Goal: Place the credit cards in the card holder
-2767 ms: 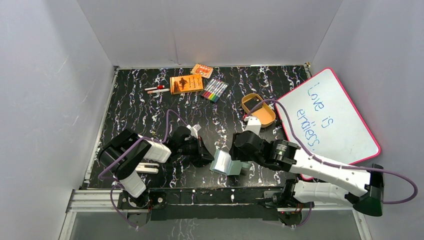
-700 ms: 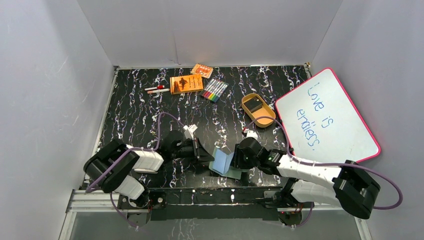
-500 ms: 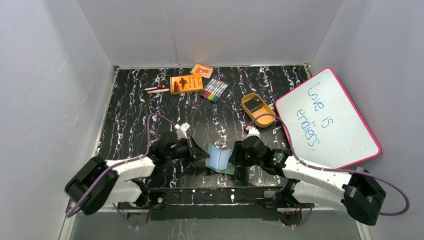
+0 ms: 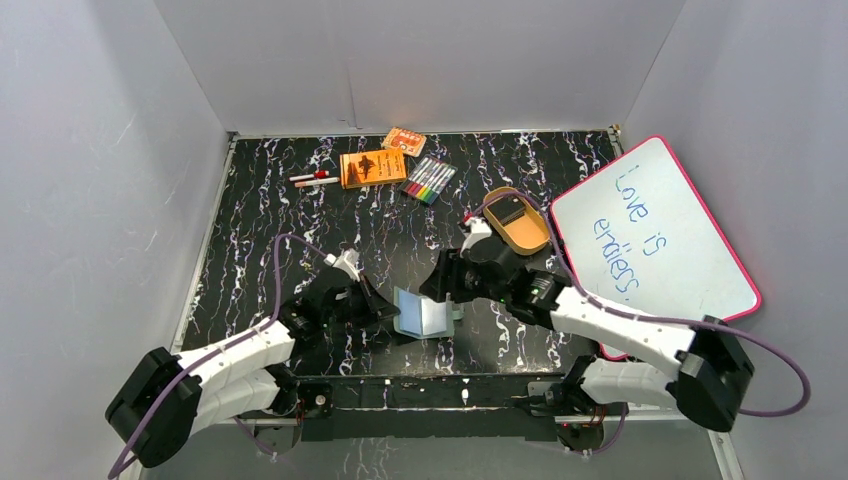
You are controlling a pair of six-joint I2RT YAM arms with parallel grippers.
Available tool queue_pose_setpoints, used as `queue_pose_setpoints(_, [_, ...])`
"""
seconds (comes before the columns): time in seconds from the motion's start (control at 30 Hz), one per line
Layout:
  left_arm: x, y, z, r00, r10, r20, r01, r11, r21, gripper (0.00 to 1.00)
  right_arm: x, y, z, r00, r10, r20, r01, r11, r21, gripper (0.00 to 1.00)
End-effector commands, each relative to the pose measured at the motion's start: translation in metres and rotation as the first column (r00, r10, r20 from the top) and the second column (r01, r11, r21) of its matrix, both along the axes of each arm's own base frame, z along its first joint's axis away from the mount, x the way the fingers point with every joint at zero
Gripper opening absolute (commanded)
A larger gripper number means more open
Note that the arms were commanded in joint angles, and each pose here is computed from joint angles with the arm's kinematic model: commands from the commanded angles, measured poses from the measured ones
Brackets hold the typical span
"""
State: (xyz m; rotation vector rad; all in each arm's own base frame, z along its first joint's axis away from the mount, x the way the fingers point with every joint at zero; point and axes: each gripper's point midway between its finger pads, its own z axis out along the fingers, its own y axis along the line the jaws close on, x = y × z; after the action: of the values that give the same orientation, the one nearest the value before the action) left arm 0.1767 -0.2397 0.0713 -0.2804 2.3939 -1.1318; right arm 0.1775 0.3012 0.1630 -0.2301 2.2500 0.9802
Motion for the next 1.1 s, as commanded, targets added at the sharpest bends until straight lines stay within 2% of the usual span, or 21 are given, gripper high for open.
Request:
queue_pose_setpoints(0.0, [0.012,-0.003,0.015,0.999,0.033,0.020,-0.033,0.999,0.007,0.00,-0.007,0.033,-0.003,0.992,0.114,-0.044,-0.113,0.993,0.043,0.65])
queue_pose_setpoints(0.13, [0.014,-0.003,0.017,0.999,0.036,0.026,-0.036,0.999,0.015,0.00,-0.013,0.048,-0.011,0.986,0.153,-0.060,-0.149,0.986,0.070,0.68])
queue_pose_setpoints(0.33, [0.015,-0.002,0.022,0.998,0.051,0.032,-0.051,0.999,-0.001,0.00,-0.015,0.063,-0.023,0.985,0.166,-0.051,-0.166,0.986,-0.007,0.71])
queue_pose_setpoints(1.07, [0.016,-0.004,0.032,0.997,0.060,0.044,-0.058,0.998,-0.034,0.00,-0.015,0.063,-0.080,0.974,0.164,-0.155,-0.190,0.966,-0.175,0.66])
